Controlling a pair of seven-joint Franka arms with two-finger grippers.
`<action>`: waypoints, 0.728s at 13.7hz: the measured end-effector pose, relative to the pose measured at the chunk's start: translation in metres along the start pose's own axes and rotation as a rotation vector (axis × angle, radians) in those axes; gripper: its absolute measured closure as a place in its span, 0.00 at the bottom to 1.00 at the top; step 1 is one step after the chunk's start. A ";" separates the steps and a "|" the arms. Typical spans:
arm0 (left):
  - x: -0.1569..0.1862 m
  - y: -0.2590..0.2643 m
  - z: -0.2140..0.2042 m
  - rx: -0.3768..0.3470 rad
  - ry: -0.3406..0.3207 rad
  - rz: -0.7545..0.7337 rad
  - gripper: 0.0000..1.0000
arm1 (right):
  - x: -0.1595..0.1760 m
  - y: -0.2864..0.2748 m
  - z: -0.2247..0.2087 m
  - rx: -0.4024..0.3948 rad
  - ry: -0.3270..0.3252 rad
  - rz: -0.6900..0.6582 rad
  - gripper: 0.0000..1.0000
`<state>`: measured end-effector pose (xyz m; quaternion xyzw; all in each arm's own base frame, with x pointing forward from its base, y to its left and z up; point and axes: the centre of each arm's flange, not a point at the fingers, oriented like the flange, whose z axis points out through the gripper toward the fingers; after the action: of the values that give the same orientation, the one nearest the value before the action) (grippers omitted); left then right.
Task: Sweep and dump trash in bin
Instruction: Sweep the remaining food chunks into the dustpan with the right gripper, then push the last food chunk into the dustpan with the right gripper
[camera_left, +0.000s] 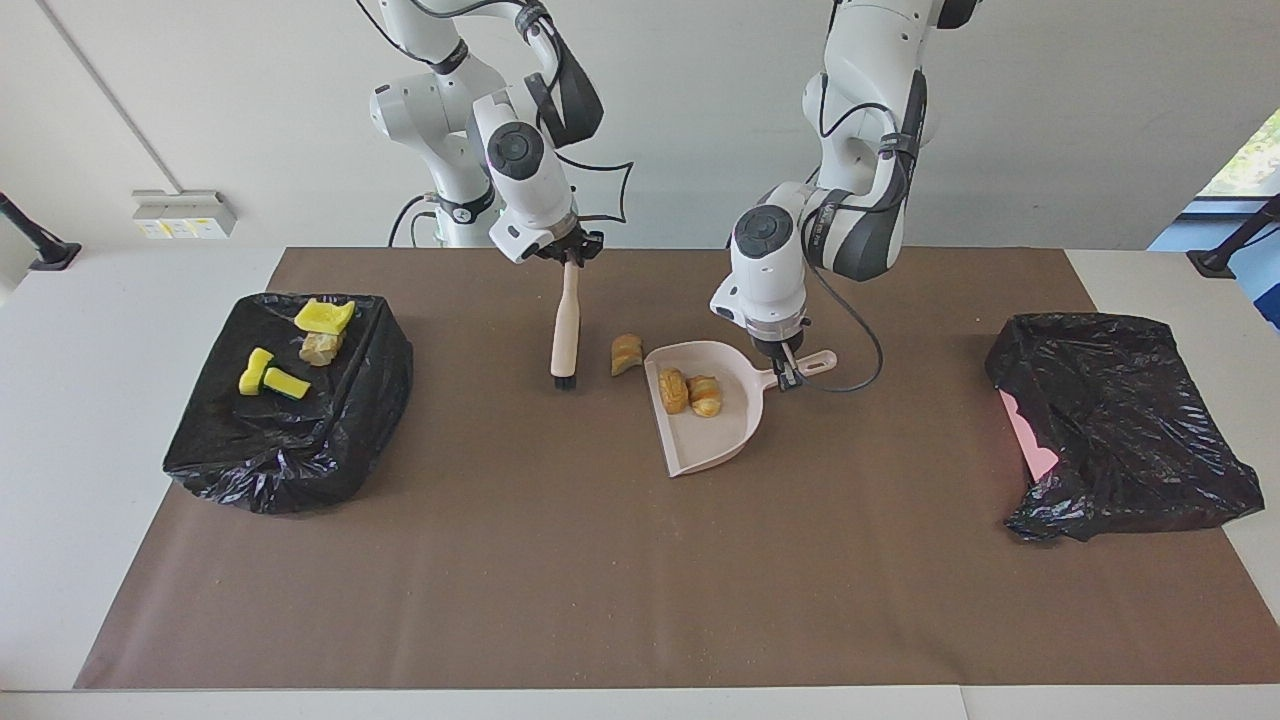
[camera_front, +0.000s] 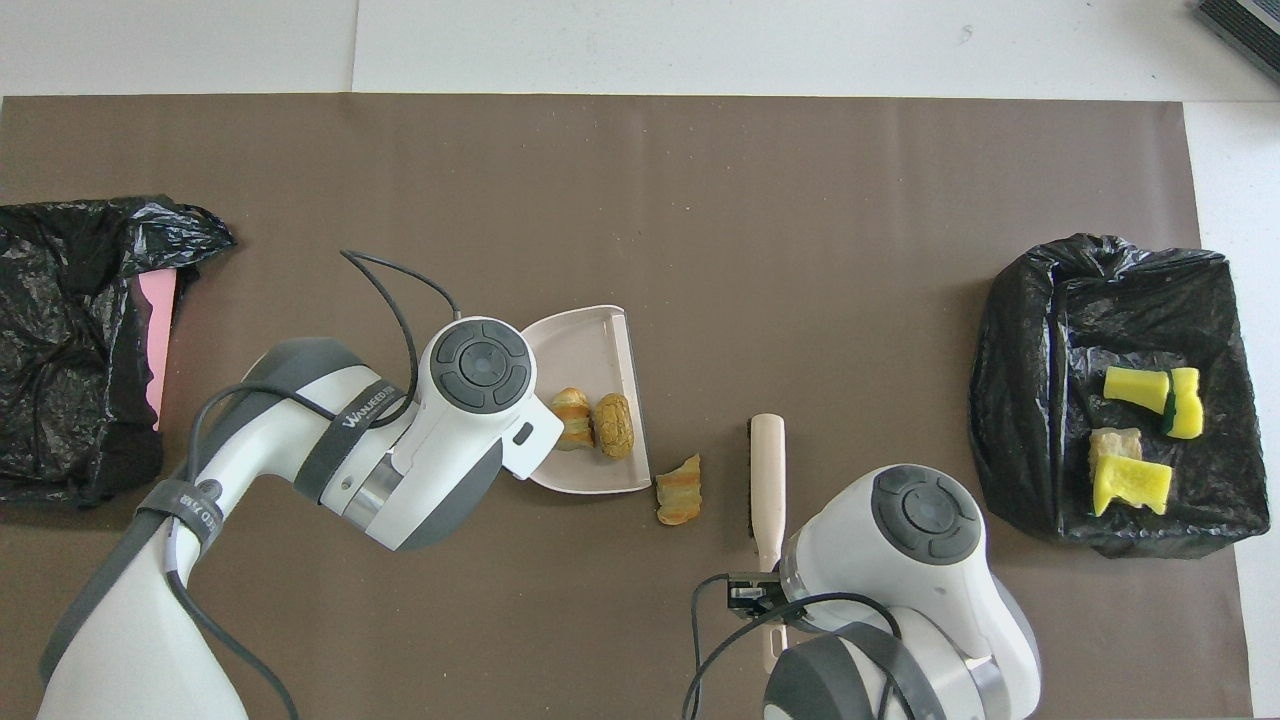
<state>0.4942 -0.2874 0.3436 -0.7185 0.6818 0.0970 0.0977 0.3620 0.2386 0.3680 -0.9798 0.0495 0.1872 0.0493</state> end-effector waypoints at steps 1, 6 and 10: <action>-0.002 0.000 -0.001 0.012 -0.015 0.030 0.69 | 0.002 -0.004 0.006 0.017 -0.008 0.008 0.74; -0.001 0.028 0.002 0.027 -0.063 0.099 0.69 | 0.015 -0.046 0.048 0.132 -0.007 0.023 0.74; 0.004 0.057 0.001 0.036 -0.077 0.049 0.69 | 0.001 -0.102 0.041 0.269 -0.015 0.013 0.74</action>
<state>0.4378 -0.2936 0.3411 -0.6954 0.6967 0.1146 0.1343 0.3598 0.3442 0.3378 -0.9626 0.0802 0.1865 0.1795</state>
